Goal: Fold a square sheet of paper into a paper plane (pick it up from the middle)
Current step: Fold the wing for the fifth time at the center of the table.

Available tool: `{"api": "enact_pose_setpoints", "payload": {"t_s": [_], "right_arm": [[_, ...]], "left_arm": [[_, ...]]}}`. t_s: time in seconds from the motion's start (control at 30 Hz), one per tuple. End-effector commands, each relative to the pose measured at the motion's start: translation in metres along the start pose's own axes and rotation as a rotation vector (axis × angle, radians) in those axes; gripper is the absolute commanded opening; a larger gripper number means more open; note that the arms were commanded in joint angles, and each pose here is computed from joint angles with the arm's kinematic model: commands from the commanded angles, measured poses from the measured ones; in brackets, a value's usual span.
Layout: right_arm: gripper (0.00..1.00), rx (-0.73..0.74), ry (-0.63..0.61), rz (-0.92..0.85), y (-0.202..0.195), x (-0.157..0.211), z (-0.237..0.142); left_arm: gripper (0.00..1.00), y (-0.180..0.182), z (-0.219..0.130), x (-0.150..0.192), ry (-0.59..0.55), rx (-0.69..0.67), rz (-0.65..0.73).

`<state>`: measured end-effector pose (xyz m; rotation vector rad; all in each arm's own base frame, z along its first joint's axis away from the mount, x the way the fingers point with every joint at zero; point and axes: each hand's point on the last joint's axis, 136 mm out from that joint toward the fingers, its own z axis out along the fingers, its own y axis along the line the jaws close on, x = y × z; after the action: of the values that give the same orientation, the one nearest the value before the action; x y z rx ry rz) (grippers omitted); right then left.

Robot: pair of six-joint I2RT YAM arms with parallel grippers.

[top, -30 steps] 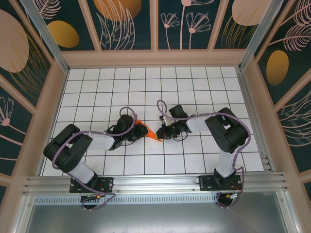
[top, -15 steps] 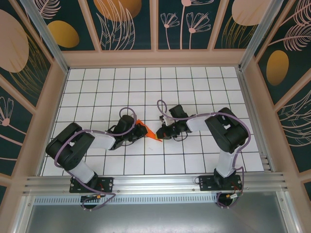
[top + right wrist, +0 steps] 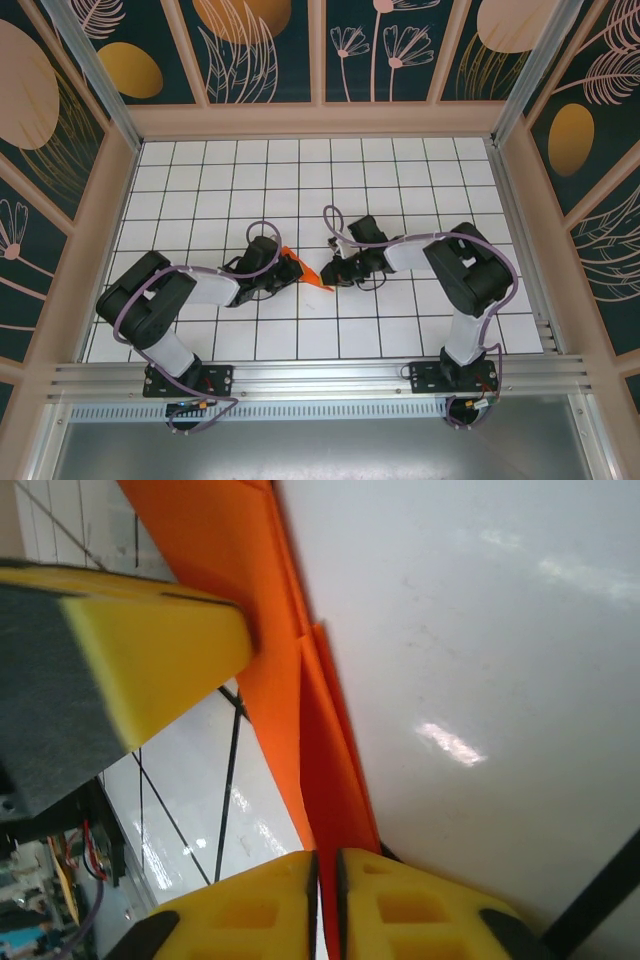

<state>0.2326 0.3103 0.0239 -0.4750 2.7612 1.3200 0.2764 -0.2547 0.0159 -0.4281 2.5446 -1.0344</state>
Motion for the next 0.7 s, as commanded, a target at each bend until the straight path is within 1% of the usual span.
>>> {"api": "enact_pose_setpoints", "payload": {"t_s": [0.0,0.1,0.17,0.27,0.37,0.47,0.67], "right_arm": [[0.25,0.048,-0.057,-0.026,0.005,-0.008,-0.016],[0.30,0.067,-0.102,-0.065,0.013,-0.014,-0.026],[0.30,0.071,-0.112,-0.105,0.020,-0.017,-0.027],[0.29,0.080,-0.111,-0.140,0.029,-0.018,-0.024],[0.24,0.070,-0.097,-0.157,0.036,-0.018,-0.019],[0.22,0.061,-0.056,-0.174,0.040,-0.015,-0.010],[0.18,0.081,0.005,-0.155,0.031,-0.010,0.006]], "left_arm": [[0.10,0.019,0.003,0.002,0.003,-0.083,-0.003],[0.10,0.019,0.004,0.002,0.005,-0.091,-0.004],[0.10,0.019,0.004,0.002,0.007,-0.089,-0.004],[0.10,0.017,0.004,0.001,0.005,-0.087,-0.002],[0.10,0.018,0.004,0.001,0.007,-0.090,-0.002],[0.10,0.018,0.004,0.002,0.009,-0.090,-0.003],[0.10,0.018,0.004,0.002,0.009,-0.091,-0.005]]}}
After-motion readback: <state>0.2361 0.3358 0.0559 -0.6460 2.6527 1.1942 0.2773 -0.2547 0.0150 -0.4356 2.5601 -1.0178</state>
